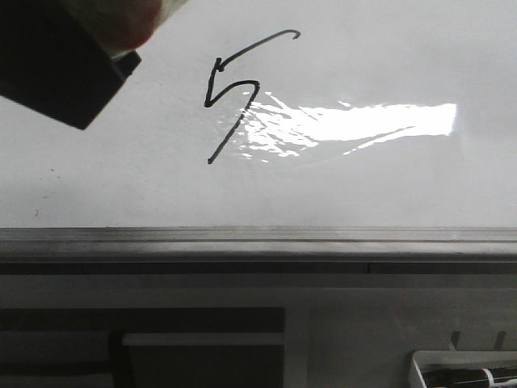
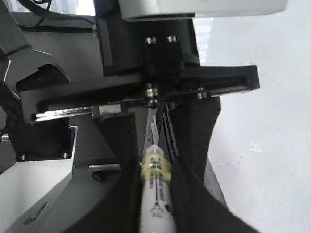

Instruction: Write number 5 on whiteboard

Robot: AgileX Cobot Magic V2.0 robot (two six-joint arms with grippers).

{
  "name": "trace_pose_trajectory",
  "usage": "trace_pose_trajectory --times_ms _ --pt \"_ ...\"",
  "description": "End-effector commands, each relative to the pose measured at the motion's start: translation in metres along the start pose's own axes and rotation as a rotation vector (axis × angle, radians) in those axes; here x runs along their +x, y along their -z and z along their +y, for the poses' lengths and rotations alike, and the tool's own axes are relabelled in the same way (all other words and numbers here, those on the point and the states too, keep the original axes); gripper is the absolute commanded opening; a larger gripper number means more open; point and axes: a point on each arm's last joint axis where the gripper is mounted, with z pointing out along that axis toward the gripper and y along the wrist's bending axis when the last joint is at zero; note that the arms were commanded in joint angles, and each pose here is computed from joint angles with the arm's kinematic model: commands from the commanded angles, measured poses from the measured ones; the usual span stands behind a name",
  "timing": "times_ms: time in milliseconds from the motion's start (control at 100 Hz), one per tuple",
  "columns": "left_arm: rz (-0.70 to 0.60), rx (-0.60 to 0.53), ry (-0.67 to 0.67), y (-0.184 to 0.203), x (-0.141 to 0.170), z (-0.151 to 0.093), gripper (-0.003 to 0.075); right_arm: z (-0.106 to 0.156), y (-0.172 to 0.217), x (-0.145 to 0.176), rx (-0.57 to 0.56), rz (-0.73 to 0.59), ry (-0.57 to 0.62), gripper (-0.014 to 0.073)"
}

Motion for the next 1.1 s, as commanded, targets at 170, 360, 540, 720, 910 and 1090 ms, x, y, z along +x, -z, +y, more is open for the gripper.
trace_pose_trajectory --times_ms 170,360,540,720,910,1090 --pt "-0.086 -0.037 0.003 0.008 -0.015 0.001 0.0186 0.003 0.006 -0.008 -0.036 0.004 -0.018 -0.0052" --pt "-0.086 -0.037 0.003 0.008 -0.015 0.001 0.0013 0.006 0.006 -0.007 -0.064 0.021 -0.028 -0.0052" --pt "-0.073 -0.016 0.013 0.005 -0.013 0.001 -0.0020 0.007 0.006 -0.007 -0.084 0.018 -0.033 -0.0052" --pt "-0.090 0.005 0.040 0.002 -0.015 0.002 -0.0020 0.007 0.006 -0.007 -0.084 0.017 -0.088 0.0076" --pt "-0.102 0.012 0.051 0.003 -0.016 0.001 -0.0020 0.003 0.007 -0.007 -0.036 0.016 -0.135 0.0489" --pt "-0.111 0.040 0.108 -0.003 -0.009 -0.001 -0.0020 0.001 0.021 -0.017 0.049 -0.040 -0.137 0.0525"
